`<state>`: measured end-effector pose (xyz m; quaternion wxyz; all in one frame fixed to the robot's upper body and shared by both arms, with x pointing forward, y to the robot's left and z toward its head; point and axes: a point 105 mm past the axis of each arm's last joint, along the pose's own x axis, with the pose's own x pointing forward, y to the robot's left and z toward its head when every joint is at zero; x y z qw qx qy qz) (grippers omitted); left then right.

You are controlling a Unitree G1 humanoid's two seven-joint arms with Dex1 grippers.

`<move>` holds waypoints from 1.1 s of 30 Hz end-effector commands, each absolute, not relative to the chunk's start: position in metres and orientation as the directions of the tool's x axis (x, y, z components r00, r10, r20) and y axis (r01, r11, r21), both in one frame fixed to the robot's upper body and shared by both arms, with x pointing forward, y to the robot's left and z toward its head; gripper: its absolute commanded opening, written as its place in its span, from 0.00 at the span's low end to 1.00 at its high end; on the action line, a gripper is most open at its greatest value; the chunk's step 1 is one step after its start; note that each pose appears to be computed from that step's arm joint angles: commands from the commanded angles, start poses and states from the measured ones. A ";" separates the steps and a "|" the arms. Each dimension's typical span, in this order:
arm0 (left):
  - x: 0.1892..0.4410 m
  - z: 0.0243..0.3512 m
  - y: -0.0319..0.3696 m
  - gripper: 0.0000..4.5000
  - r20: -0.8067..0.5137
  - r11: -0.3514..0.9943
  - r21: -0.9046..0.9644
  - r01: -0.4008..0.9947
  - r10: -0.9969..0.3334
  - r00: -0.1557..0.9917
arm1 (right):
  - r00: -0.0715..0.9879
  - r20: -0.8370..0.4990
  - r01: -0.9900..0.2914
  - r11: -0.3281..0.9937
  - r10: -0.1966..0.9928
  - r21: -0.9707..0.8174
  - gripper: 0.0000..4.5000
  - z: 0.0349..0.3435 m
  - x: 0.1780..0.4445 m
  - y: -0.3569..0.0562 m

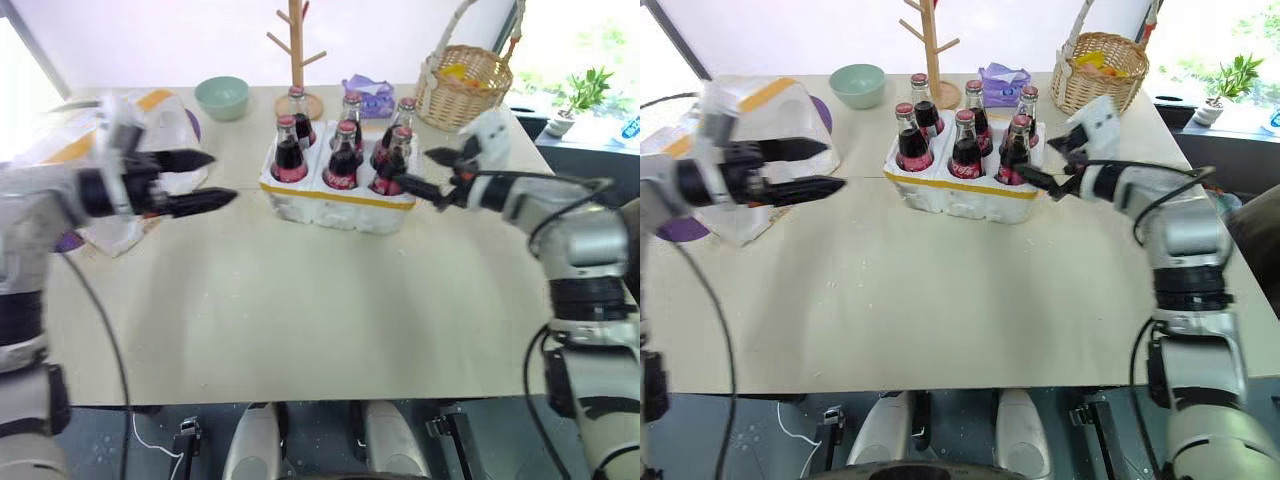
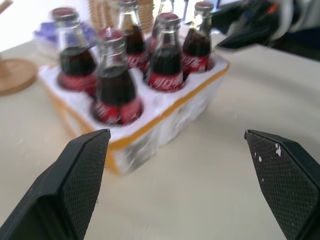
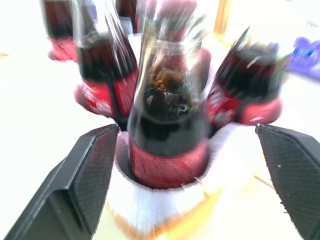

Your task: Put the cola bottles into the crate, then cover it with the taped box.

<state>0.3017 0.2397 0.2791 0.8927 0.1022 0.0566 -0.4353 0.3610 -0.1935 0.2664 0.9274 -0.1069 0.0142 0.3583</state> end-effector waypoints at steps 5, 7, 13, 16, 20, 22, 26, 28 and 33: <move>0.256 0.287 0.354 1.00 -0.379 0.742 0.107 0.662 -0.585 0.717 | 0.606 -0.077 -0.776 0.567 0.792 -0.275 0.99 0.330 0.303 -0.201; 0.246 0.274 0.389 1.00 -0.511 0.795 0.148 0.588 -0.448 0.734 | 0.574 -0.066 -0.794 0.536 0.816 -0.286 0.99 0.338 0.296 -0.197; 0.255 0.255 0.439 1.00 -0.658 0.800 0.357 0.482 -0.151 0.738 | 0.537 -0.093 -0.817 0.491 0.838 -0.301 0.99 0.327 0.296 -0.186; 0.274 0.249 0.439 1.00 -0.660 0.798 0.381 0.467 -0.119 0.742 | 0.538 -0.090 -0.818 0.493 0.838 -0.295 0.99 0.325 0.298 -0.185; 0.306 0.248 0.427 1.00 -0.646 0.792 0.404 0.458 -0.108 0.756 | 0.540 -0.083 -0.817 0.497 0.838 -0.293 0.99 0.325 0.300 -0.182; 0.316 0.243 0.421 1.00 -0.659 0.779 0.414 0.471 -0.100 0.745 | 0.543 -0.081 -0.815 0.502 0.836 -0.289 0.99 0.324 0.300 -0.182; 0.334 0.235 0.411 1.00 -0.661 0.775 0.427 0.466 -0.084 0.745 | 0.563 -0.083 -0.804 0.521 0.823 -0.286 0.99 0.320 0.298 -0.184; 0.337 0.230 0.408 1.00 -0.674 0.774 0.421 0.474 -0.083 0.734 | 0.575 -0.080 -0.796 0.534 0.814 -0.285 0.99 0.320 0.296 -0.185; 0.342 0.222 0.404 0.72 -0.683 0.784 0.401 0.473 -0.088 0.725 | 0.599 -0.066 -0.778 0.562 0.798 -0.281 1.00 0.322 0.291 -0.190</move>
